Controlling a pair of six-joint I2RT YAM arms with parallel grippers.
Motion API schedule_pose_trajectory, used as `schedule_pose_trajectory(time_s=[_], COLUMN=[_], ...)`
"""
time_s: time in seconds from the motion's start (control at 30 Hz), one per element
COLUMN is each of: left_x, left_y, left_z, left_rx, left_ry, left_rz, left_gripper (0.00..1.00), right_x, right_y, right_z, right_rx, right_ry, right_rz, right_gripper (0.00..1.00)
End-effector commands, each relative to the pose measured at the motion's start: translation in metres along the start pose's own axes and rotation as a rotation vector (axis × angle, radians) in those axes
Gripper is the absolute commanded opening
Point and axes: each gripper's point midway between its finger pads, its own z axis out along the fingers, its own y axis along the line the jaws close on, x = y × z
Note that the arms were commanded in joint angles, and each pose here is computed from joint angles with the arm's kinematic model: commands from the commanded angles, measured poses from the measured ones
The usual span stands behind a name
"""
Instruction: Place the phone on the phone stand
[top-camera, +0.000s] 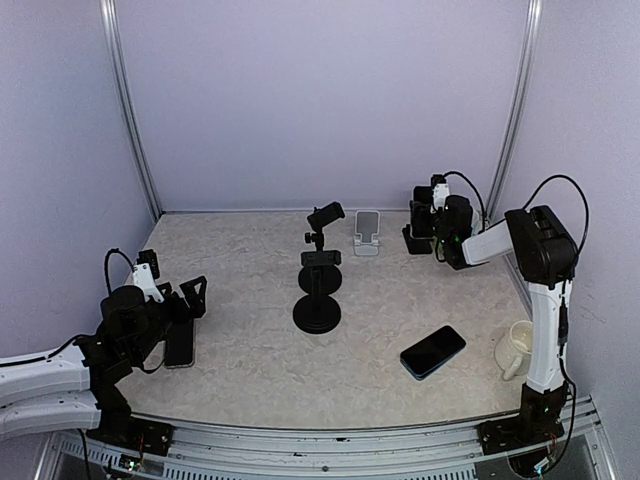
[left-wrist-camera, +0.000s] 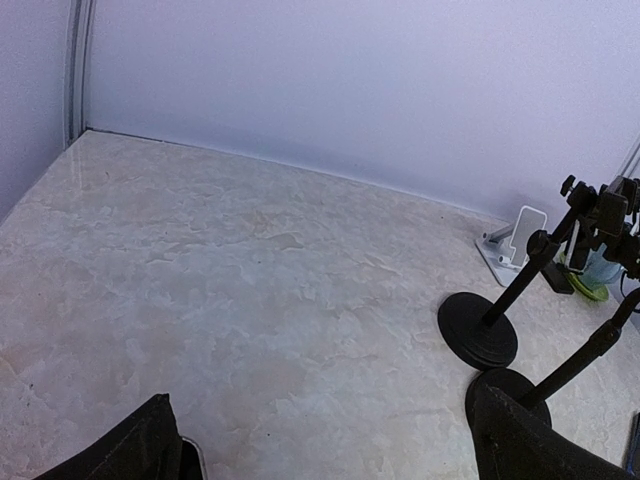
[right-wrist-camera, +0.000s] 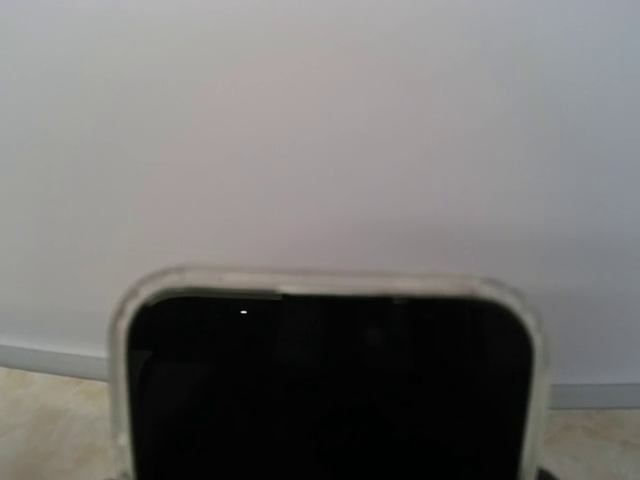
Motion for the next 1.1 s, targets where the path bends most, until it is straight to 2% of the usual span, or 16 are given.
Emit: schedule_pose_trajectory(time_s=[0.0, 1.07], left_x=[-0.001, -0.002], left_y=[0.002, 0.000], left_z=[-0.001, -0.001], left_rx=[0.005, 0.011], left_ry=[-0.013, -0.015], left_rz=[-0.013, -0.016], left_gripper=[0.99, 0.99], right_x=[-0.038, -0.013], right_y=[-0.007, -0.007], right_z=[0.003, 0.000], right_rx=[0.004, -0.002], right_ry=[-0.093, -0.039], right_rz=[-0.002, -0.009], right_gripper=[0.21, 0.23])
